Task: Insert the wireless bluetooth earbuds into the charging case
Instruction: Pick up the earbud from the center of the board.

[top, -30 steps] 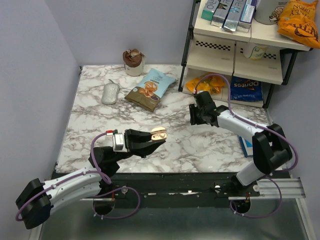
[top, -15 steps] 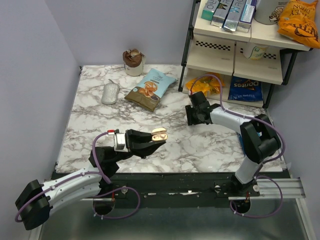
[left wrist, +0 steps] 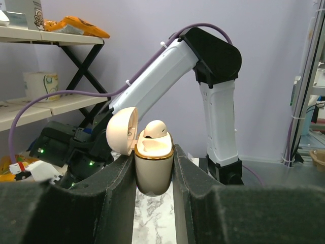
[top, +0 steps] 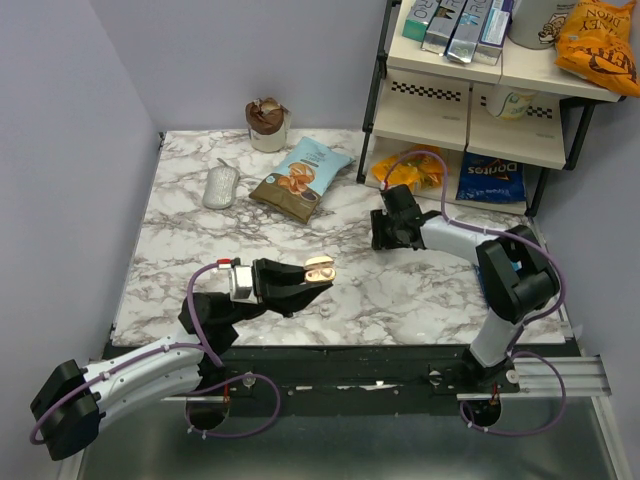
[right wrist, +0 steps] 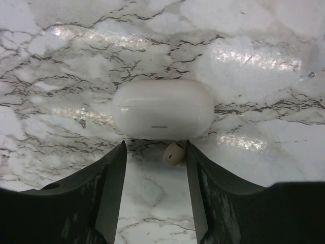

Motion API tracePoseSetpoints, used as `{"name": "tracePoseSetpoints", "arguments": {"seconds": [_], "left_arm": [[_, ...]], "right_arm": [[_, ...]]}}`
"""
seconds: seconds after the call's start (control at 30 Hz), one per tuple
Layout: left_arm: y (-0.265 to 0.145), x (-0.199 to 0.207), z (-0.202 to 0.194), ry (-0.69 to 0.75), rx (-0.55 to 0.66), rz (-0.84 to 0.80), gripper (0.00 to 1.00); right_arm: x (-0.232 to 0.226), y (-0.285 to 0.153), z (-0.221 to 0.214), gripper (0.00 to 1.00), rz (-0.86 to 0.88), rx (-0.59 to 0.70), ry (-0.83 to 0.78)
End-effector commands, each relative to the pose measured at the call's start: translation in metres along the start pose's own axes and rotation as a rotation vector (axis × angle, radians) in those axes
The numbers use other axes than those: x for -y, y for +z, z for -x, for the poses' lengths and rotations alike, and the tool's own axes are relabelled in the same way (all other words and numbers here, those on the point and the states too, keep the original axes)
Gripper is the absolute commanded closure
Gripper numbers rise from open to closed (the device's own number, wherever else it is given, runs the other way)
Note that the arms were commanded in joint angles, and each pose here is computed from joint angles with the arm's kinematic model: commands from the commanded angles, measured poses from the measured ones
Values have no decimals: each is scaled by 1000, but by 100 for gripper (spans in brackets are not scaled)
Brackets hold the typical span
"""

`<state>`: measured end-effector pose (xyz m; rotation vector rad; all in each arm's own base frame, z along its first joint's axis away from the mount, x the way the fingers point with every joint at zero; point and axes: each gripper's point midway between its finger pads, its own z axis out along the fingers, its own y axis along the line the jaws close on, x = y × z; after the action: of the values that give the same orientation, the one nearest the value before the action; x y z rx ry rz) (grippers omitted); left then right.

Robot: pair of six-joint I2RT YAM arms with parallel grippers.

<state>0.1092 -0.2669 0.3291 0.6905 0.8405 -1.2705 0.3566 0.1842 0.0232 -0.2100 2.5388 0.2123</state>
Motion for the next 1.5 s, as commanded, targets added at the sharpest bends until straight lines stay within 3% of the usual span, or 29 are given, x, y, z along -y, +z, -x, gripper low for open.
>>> {"name": "tracePoseSetpoints", "arguments": {"seconds": [0.0, 0.23, 0.4, 0.53, 0.7, 0.83, 1.17, 1.47], "left_arm": [[0, 4, 4, -4, 8, -19, 100], [0, 5, 1, -22, 2, -18, 100], [0, 6, 0, -35, 3, -18, 100], [0, 7, 2, -39, 5, -19, 100], [-3, 8, 1, -29, 1, -13, 100], [-4, 7, -2, -31, -8, -9, 100], [-2, 8, -6, -38, -27, -19, 100], [-3, 9, -8, -36, -41, -19, 100]], "right_arm": [[-20, -2, -10, 42, 112, -20, 112], [-44, -20, -25, 42, 195, -17, 259], [-75, -36, -22, 41, 212, -2, 260], [-57, -51, 0, 39, 119, 74, 158], [-39, -52, -11, 41, 62, 35, -36], [-47, -48, -22, 44, 133, -4, -151], [-79, -45, -23, 44, 222, -46, -304], [-78, -32, -34, 46, 198, -103, -316]]}}
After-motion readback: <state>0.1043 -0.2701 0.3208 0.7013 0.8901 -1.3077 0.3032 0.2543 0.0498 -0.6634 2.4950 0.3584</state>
